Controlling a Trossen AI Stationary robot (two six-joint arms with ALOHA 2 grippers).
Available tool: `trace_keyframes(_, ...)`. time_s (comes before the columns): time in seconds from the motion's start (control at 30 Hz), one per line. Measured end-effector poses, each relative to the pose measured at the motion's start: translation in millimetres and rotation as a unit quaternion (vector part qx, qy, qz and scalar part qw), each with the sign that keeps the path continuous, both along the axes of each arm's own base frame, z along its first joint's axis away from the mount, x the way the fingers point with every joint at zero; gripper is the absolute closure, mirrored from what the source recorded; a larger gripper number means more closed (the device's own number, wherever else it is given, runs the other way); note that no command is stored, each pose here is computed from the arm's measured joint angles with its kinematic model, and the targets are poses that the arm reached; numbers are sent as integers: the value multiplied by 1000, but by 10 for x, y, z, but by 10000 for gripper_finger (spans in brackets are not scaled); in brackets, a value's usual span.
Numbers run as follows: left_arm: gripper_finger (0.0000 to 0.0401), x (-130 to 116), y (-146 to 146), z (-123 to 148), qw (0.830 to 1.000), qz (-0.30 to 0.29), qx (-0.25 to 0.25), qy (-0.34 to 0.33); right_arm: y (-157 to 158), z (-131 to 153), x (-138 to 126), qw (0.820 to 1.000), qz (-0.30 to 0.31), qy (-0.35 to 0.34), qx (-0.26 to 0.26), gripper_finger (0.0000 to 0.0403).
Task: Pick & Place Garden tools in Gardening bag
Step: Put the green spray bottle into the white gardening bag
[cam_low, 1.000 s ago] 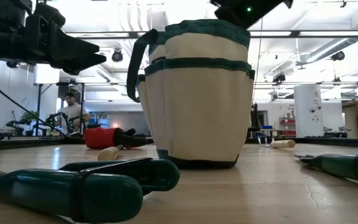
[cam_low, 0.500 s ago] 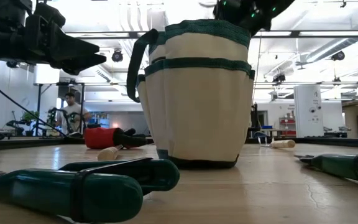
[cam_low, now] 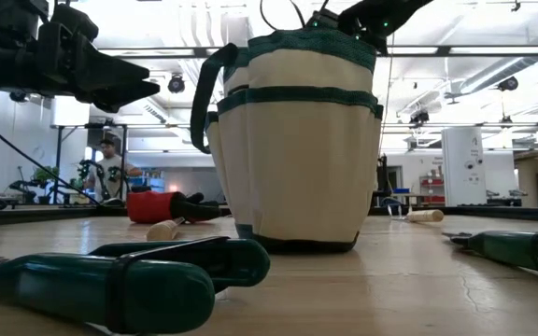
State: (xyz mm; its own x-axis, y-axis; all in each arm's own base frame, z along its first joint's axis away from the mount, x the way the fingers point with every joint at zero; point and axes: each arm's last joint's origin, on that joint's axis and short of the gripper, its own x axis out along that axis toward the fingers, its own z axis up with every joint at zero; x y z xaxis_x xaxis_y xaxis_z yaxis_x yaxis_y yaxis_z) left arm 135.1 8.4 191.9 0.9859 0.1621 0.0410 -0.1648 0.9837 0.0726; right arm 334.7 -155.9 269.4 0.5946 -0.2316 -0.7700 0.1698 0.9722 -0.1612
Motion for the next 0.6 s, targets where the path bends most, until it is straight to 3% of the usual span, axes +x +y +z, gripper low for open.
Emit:
trace_keyframes(0.27,80,0,0,0,1000,0,0,0,14,245,-37,999,-8,-34,-12,286)
trace_keyframes(0.43,80,0,0,0,1000,0,0,0,7,253,-24,999,-3,-38,-25,240)
trace_keyframes(0.6,80,0,0,0,1000,0,0,0,-3,203,-5,999,1,-29,-24,218)
